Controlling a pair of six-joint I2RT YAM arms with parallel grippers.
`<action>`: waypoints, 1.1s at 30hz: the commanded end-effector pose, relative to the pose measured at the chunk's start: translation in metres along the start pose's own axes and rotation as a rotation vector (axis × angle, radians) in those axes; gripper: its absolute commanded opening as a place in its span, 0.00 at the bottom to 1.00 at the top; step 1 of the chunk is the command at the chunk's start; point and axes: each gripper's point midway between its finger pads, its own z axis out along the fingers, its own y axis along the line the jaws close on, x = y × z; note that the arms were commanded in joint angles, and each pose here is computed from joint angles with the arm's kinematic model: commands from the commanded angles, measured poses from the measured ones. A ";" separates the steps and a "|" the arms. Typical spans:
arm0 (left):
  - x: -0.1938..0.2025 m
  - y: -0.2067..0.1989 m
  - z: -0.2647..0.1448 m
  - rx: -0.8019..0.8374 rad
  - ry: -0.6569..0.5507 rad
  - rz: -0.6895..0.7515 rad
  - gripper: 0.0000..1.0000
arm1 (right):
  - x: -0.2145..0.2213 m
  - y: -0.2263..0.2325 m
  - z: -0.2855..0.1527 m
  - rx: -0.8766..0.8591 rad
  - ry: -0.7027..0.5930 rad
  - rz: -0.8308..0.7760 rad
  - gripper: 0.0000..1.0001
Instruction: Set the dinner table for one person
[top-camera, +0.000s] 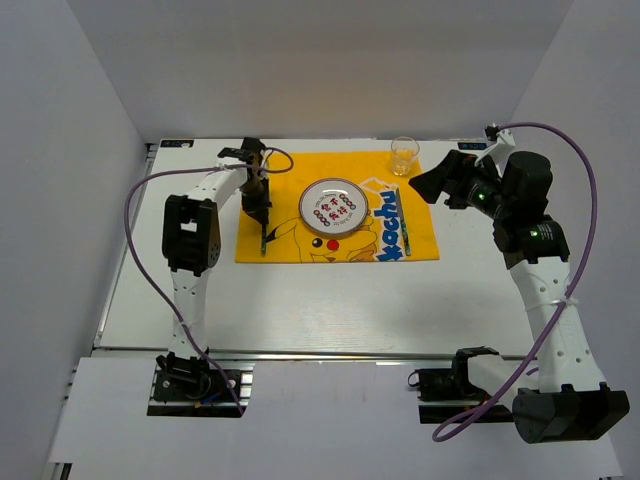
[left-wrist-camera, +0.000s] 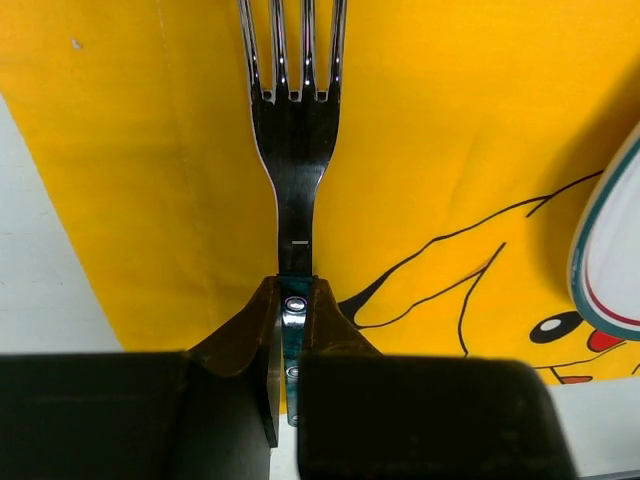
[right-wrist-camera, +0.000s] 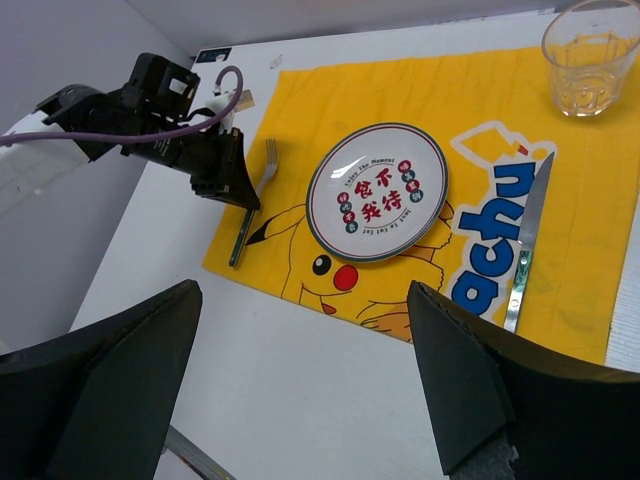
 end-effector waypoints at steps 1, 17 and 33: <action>-0.014 -0.008 -0.014 0.012 -0.050 0.031 0.00 | -0.002 0.004 -0.002 -0.022 -0.005 -0.034 0.89; -0.017 -0.015 0.008 0.004 -0.018 0.066 0.00 | 0.000 0.001 0.000 -0.019 0.005 -0.049 0.89; -0.015 -0.023 -0.034 -0.021 -0.080 0.078 0.66 | -0.004 0.002 0.000 -0.016 0.001 -0.041 0.89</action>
